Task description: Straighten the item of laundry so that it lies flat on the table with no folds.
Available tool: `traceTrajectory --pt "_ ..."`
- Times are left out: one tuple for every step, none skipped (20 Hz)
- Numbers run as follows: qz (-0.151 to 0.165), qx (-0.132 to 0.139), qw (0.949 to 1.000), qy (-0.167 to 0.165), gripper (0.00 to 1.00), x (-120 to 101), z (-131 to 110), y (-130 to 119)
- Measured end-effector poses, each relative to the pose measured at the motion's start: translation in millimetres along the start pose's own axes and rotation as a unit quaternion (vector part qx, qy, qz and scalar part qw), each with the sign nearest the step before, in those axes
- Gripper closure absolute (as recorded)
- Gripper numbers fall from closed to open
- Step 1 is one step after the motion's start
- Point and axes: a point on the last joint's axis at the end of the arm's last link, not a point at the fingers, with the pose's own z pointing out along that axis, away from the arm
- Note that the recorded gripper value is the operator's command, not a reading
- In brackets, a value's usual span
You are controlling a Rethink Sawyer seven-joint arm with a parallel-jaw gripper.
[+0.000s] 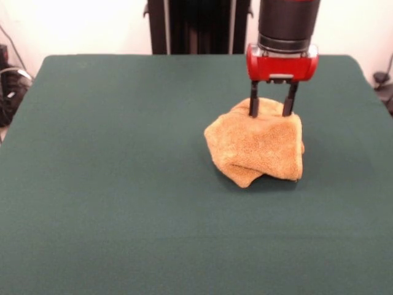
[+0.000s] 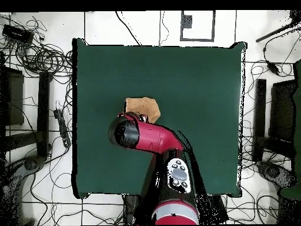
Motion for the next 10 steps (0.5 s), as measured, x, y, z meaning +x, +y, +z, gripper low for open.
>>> traceTrajectory --pt "0.002 -0.001 1.0000 0.001 0.00 -2 -3 -1" --pt "0.003 -0.002 1.0000 0.001 0.00 -3 -5 -1" --pt "0.005 -0.003 1.0000 0.001 0.00 -5 -8 -2" --pt "0.007 -0.004 1.0000 0.001 0.00 -6 -11 -2" --pt "0.009 -0.005 0.9999 0.002 0.00 -8 -16 -2" --pt "0.010 -0.006 0.9999 0.002 0.00 -9 -18 -2" --pt "0.011 -0.007 0.9999 0.003 0.00 -10 -21 -2" --pt "0.011 -0.008 0.9999 0.004 0.00 -12 -24 -2" --pt "0.012 -0.009 0.9999 0.004 0.00 -12 -25 -1" --pt "0.012 -0.010 0.9999 0.006 0.00 -13 -27 -1"
